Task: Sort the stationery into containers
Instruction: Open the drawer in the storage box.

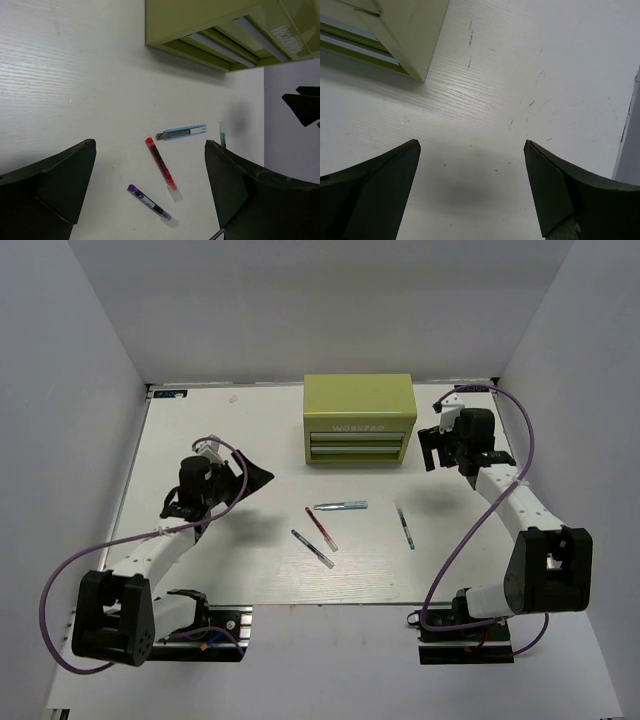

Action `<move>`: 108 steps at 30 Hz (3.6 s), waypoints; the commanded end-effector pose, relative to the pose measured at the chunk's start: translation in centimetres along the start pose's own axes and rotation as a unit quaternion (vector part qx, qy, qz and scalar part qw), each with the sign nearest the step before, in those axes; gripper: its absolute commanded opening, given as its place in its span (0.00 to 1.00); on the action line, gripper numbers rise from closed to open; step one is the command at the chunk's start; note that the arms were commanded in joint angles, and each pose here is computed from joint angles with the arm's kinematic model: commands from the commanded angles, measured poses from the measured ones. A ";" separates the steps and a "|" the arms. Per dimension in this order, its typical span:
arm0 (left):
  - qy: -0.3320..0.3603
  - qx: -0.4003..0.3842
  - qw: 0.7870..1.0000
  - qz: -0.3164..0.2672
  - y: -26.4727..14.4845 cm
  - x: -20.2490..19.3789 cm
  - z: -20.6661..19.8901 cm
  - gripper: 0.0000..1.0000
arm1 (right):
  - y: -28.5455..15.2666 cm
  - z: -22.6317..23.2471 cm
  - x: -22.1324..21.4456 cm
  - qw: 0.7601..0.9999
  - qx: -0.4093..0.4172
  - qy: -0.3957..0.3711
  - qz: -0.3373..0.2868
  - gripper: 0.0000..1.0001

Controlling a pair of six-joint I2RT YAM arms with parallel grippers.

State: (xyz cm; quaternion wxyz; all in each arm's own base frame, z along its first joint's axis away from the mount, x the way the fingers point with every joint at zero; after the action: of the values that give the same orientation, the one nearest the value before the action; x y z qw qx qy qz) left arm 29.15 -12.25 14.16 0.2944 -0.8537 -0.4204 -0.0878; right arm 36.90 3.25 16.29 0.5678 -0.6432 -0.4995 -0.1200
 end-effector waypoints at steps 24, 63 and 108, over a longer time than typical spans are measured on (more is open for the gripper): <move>-0.035 -0.112 0.993 0.030 8.8 -3.8 -10.5 0.52 | -9.5 5.8 9.4 0.869 0.253 -0.334 -0.263 0.79; -0.236 -0.212 0.935 -0.158 18.5 -3.2 -14.0 0.66 | 3.5 6.0 17.9 0.876 0.217 -0.385 -0.195 0.65; -0.371 -0.317 0.825 -0.286 20.0 -4.9 -16.5 0.32 | 4.2 6.1 14.8 0.877 0.252 -0.390 -0.120 0.51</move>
State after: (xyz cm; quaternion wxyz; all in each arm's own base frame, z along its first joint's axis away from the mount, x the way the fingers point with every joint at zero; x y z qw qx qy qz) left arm 42.07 -36.06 14.19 -0.1317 -0.7536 -0.6435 0.0257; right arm 44.24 17.95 24.03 0.4377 -0.3774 -0.7956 0.1816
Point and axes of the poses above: each gripper's point midway between its finger pads, its own y axis out along the fingers, its own z axis along the line the jaws close on, x = y × z, the point moved 3 cm from there along -y, back along the fingers, and after that the axes turned 12 degrees about -y, right-handed, at the moved point
